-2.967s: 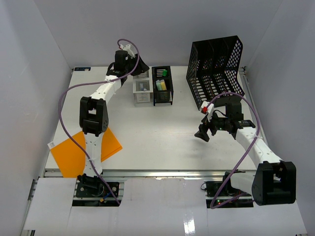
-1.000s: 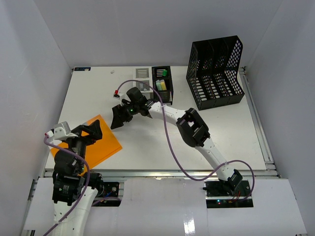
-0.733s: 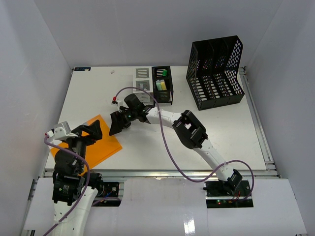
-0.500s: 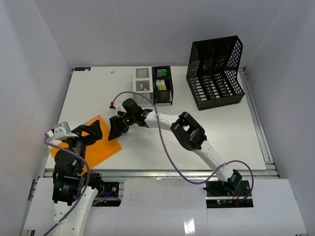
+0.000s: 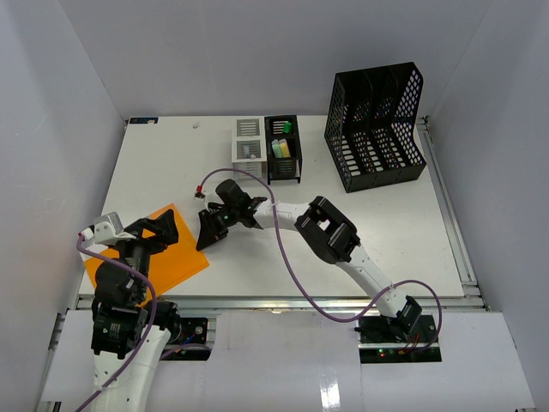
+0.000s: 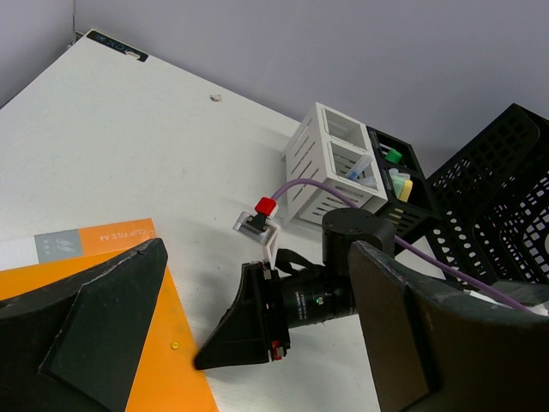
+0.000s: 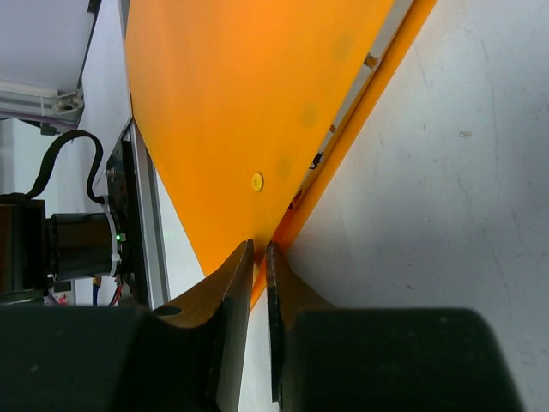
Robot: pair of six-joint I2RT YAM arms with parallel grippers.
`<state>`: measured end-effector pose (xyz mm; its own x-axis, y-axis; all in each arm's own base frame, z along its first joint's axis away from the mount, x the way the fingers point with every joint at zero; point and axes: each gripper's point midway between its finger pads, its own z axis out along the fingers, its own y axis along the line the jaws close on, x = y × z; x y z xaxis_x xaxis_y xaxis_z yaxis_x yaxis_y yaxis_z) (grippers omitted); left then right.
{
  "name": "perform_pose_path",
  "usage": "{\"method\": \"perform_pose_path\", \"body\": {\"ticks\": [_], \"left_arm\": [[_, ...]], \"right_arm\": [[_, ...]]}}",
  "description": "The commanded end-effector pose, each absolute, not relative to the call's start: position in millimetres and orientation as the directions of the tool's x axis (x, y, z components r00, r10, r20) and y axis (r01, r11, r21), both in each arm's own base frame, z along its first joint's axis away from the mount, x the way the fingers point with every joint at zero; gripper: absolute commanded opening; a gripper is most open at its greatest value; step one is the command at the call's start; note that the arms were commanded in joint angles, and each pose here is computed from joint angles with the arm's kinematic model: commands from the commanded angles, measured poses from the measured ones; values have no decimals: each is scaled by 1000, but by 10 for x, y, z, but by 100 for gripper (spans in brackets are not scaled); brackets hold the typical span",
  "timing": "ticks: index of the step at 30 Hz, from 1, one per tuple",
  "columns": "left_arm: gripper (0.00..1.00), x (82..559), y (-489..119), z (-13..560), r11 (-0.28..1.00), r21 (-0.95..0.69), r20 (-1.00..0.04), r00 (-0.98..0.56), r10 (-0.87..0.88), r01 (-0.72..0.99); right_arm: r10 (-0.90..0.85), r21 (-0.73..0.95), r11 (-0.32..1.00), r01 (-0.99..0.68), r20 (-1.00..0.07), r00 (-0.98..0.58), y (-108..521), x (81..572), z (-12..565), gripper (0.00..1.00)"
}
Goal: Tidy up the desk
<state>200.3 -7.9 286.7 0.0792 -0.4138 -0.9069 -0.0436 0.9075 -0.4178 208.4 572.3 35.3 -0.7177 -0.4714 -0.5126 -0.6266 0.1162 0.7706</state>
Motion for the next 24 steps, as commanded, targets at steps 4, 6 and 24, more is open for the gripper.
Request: {"method": "perform_pose_path", "body": {"ticks": [4, 6, 24], "left_arm": [[98, 2007, -80, 2852, 907, -420, -906, 78, -416, -44], [98, 2005, -79, 2855, 907, -420, -906, 79, -416, -44], [98, 2030, -105, 2830, 909, -416, -909, 62, -413, -38]], "right_arm": [[-454, 771, 88, -631, -533, -714, 5774, 2066, 611, 13], [-452, 776, 83, -625, -530, -717, 5782, 2060, 634, 12], [-405, 758, 62, -649, -576, -711, 5621, 2222, 944, 8]]}}
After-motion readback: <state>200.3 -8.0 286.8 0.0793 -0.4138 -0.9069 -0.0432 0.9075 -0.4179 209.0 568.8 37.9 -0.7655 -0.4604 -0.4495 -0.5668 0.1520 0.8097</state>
